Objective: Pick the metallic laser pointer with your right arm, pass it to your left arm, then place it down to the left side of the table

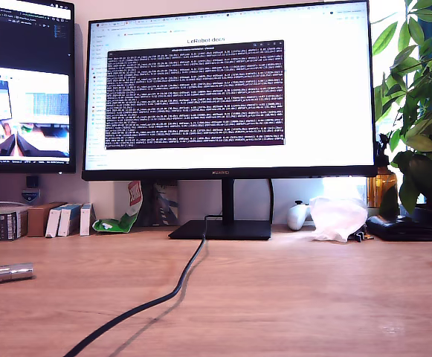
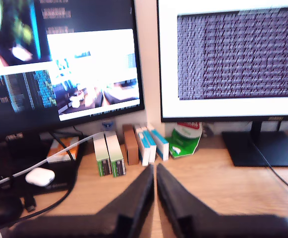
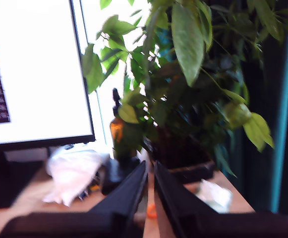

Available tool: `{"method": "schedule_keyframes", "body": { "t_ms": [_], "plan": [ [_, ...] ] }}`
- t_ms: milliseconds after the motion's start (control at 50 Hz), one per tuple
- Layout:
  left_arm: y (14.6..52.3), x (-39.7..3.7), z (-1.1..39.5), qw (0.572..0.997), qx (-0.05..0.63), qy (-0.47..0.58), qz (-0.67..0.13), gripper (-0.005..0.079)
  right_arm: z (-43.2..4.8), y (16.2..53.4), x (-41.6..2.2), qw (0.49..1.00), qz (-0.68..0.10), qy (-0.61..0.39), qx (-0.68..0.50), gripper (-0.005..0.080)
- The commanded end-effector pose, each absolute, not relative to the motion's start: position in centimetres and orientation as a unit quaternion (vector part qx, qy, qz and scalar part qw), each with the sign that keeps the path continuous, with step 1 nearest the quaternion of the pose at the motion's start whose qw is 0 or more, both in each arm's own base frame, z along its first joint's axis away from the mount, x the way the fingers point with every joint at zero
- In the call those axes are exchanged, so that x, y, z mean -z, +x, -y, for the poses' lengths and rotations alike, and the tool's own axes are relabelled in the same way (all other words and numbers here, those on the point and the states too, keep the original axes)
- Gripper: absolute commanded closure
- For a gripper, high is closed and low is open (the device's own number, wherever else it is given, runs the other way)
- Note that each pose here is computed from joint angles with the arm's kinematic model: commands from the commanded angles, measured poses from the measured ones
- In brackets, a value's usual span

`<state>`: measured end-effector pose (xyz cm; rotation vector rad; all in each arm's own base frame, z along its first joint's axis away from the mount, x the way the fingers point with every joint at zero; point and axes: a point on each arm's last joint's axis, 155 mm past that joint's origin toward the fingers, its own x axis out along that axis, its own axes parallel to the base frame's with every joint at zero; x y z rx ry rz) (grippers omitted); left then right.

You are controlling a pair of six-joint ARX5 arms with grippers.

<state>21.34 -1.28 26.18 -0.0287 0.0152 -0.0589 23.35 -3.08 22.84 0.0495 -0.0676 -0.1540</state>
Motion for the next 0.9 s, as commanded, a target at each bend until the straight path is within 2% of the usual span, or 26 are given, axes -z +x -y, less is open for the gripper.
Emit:
{"method": "schedule_keyframes", "body": {
  "t_ms": [0,180,460,880],
  "plan": [
    [21.6,-25.7,1.3,0.999,0.03,-0.019,-0.004,0.0759,2.6,23.6,-22.5,0.997,0.038,0.023,0.064,0.0754],
    [22.6,-23.8,1.4,0.999,0.03,-0.018,-0.01,0.0759,2.2,23.8,-22.0,0.998,0.036,0.023,0.053,0.0754],
    [23.3,-19.1,1.1,0.999,0.022,0.0,-0.038,0.0759,1.9,24.6,-18.9,0.999,0.008,0.012,0.045,0.0754],
    [24.5,-10.5,0.9,0.993,0.011,0.002,-0.118,0.0759,1.3,25.1,-14.2,0.998,-0.044,-0.02,0.033,0.0754]
  ]
}}
